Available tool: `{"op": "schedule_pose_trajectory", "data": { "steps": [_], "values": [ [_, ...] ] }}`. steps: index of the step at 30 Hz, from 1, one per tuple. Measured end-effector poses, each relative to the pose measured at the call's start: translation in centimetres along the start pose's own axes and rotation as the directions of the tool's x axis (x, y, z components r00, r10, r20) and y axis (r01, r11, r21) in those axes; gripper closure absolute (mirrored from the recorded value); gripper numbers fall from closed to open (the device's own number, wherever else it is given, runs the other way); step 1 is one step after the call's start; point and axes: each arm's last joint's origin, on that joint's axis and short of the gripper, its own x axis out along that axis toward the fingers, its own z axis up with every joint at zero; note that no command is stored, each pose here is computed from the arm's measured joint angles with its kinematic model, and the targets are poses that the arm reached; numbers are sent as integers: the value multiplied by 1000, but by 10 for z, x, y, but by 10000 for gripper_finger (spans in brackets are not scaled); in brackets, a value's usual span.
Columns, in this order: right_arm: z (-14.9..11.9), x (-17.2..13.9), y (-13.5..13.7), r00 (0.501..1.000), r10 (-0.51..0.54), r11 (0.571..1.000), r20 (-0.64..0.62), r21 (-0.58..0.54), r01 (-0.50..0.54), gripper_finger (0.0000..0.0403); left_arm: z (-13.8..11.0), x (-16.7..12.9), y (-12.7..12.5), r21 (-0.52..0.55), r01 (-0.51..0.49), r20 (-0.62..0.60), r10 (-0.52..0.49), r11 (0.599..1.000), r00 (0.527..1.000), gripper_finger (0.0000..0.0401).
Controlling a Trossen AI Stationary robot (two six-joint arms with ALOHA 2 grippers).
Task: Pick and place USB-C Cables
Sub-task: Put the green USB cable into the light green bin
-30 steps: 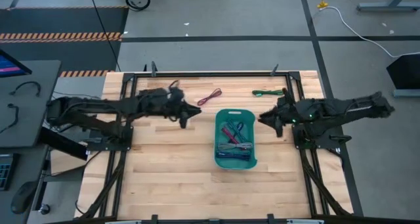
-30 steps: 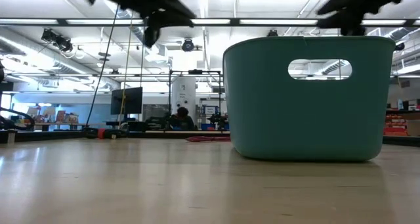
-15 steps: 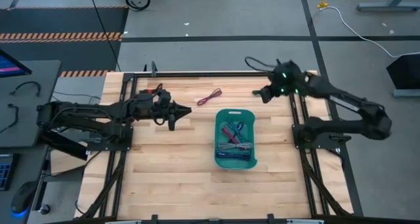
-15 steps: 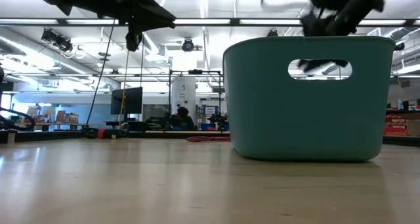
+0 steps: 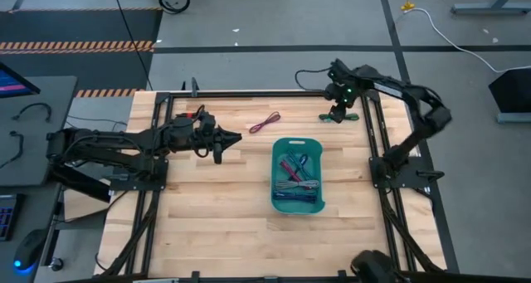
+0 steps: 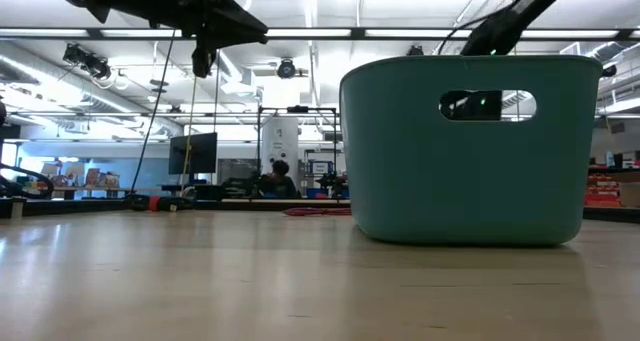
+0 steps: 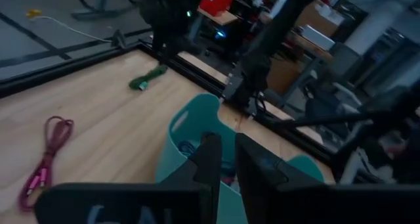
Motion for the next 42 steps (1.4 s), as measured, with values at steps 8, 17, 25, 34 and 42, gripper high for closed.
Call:
{"op": "schedule_pose_trajectory", "data": {
  "steps": [8,17,25,34,42],
  "values": [
    [10,38,-6,987,42,940,-158,-329,-92,181,2,0,3,-16,-111,63,112,994,992,351],
    [14,73,-12,967,-18,927,-255,-367,-80,259,6,0,2,-28,-110,118,113,993,987,361],
    [14,77,-12,967,26,940,-255,-322,-110,381,7,0,1,-81,-100,130,110,992,985,364],
    [18,21,-3,1000,-22,988,3,-152,22,383,7,0,1,-80,-100,130,110,992,985,375],
    [7,-55,52,962,-12,995,272,-92,38,383,8,0,1,3,-110,133,109,994,985,377]
  ]
}}
